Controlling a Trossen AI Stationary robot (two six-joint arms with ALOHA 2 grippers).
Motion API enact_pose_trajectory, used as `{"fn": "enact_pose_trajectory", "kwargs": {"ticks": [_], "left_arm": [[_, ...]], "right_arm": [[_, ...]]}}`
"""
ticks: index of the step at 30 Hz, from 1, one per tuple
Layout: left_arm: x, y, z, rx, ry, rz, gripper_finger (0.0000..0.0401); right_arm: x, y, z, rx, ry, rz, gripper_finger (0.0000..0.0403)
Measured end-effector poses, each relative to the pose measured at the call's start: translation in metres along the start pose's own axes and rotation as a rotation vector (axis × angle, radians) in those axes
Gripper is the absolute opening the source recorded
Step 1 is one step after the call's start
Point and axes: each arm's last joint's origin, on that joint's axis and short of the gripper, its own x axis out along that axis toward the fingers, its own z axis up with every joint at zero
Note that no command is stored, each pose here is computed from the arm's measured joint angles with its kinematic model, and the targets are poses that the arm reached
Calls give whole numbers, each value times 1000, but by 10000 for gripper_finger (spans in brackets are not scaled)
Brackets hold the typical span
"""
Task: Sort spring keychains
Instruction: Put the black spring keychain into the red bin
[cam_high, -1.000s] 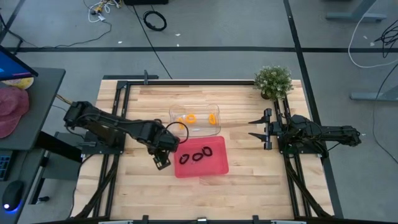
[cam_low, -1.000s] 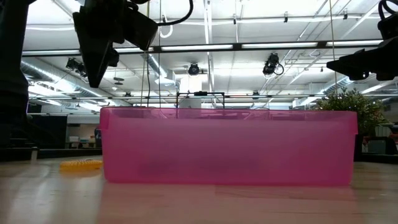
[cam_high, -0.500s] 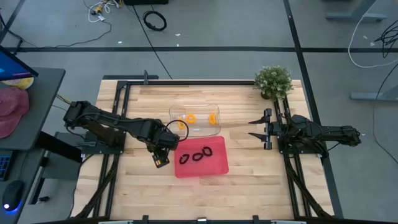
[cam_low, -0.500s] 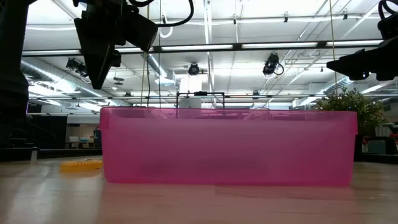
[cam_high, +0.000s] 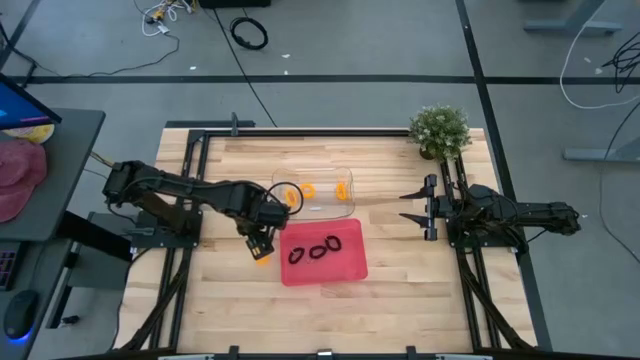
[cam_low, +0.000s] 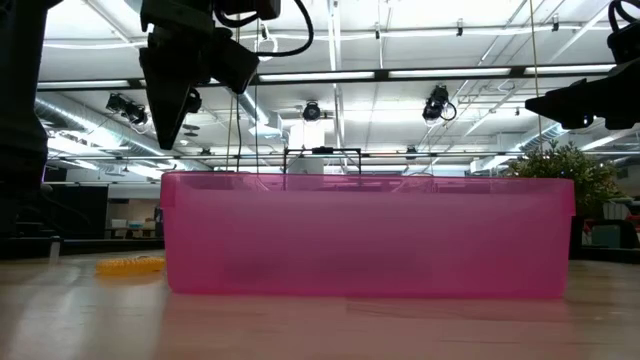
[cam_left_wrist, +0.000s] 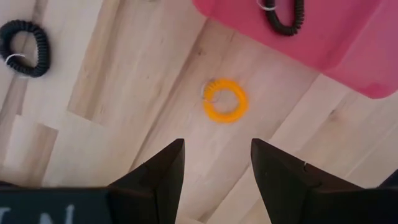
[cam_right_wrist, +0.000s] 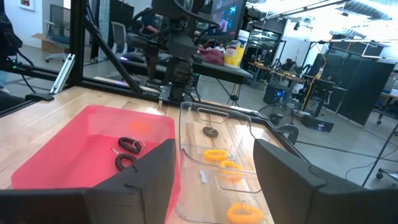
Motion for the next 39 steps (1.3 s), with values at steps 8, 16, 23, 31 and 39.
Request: {"fn": "enact_pose_trajectory", "kwargs": {"ticks": [8, 16, 23, 31, 39], "left_arm": [[-1, 11, 2, -39, 35, 28, 188], [-1, 20, 3, -73, 59, 63, 188], [-2, 26, 7, -95, 57, 70, 188], [-3, 33, 8, -100, 58, 87, 188], [4, 50, -4, -137, 69, 92, 188]], "right_arm": [[0, 0, 0, 0, 0, 0, 222], [0, 0, 0, 0, 0, 0, 222], [0, 0, 0, 0, 0, 0, 222], [0, 0, 0, 0, 0, 0, 222], [0, 0, 0, 0, 0, 0, 222]]}}
